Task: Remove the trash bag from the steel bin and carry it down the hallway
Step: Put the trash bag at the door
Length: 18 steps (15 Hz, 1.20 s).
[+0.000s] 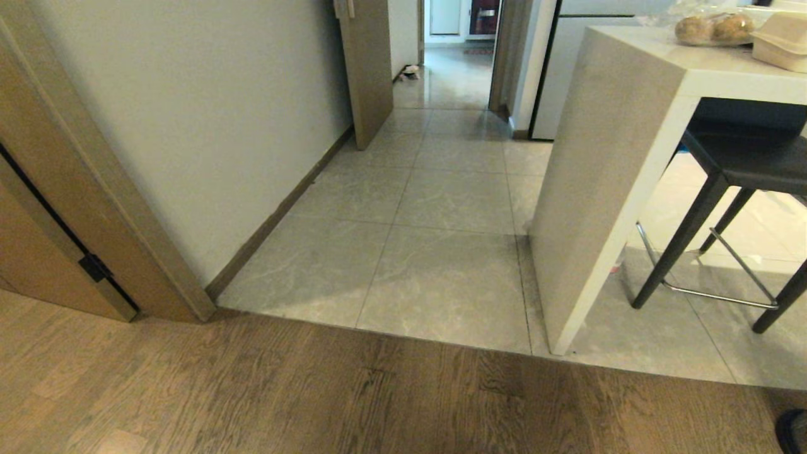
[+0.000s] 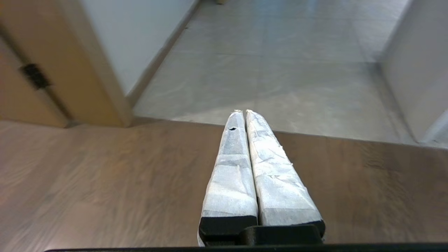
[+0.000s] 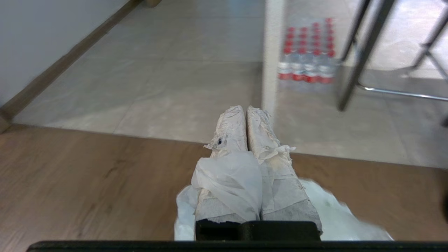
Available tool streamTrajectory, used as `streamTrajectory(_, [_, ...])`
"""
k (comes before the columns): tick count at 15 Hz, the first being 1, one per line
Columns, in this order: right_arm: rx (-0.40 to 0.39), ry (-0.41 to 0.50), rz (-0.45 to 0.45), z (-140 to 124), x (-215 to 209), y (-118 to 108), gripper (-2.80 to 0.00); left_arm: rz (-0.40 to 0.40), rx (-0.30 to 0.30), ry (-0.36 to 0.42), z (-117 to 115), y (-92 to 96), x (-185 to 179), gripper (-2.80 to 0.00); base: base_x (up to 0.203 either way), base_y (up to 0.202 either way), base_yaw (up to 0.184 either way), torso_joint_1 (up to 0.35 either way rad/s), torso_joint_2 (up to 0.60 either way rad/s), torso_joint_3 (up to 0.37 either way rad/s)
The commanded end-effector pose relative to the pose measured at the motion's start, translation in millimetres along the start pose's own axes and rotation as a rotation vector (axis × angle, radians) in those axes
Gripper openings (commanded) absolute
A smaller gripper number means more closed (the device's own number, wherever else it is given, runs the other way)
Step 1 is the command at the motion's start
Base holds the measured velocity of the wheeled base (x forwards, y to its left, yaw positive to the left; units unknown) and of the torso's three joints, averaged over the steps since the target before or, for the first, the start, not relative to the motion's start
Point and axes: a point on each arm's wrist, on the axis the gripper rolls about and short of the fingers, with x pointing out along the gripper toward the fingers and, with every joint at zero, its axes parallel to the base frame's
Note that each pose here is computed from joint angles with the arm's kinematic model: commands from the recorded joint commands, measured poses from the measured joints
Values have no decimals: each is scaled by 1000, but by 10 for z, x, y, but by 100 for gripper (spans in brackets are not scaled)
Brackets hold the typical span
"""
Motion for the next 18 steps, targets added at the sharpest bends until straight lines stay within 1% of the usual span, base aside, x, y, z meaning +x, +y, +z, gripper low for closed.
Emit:
streamTrajectory(1, [-1,3,0,-2,1,0,-280,1,-1,-1,0,0,0,-280,4,-7,95,6,2,3])
streamTrajectory(6, [-1,3,0,-2,1,0,-280,1,-1,-1,0,0,0,-280,1,-15,196,1,3,4])
streamTrajectory(9, [1,3,0,-4,2,0,-280,1,-1,-1,0,0,0,-280,-2,-14,127,3,3,4])
streamTrajectory(11, [1,3,0,0,2,0,-280,1,-1,-1,0,0,0,-280,0,0,0,0,0,0])
streamTrajectory(13, [1,2,0,0,1,0,-280,1,-1,-1,0,0,0,-280,-4,5,-81,-1,3,0])
streamTrajectory(18, [1,2,0,0,1,0,-280,1,-1,-1,0,0,0,-280,0,14,-165,2,3,4])
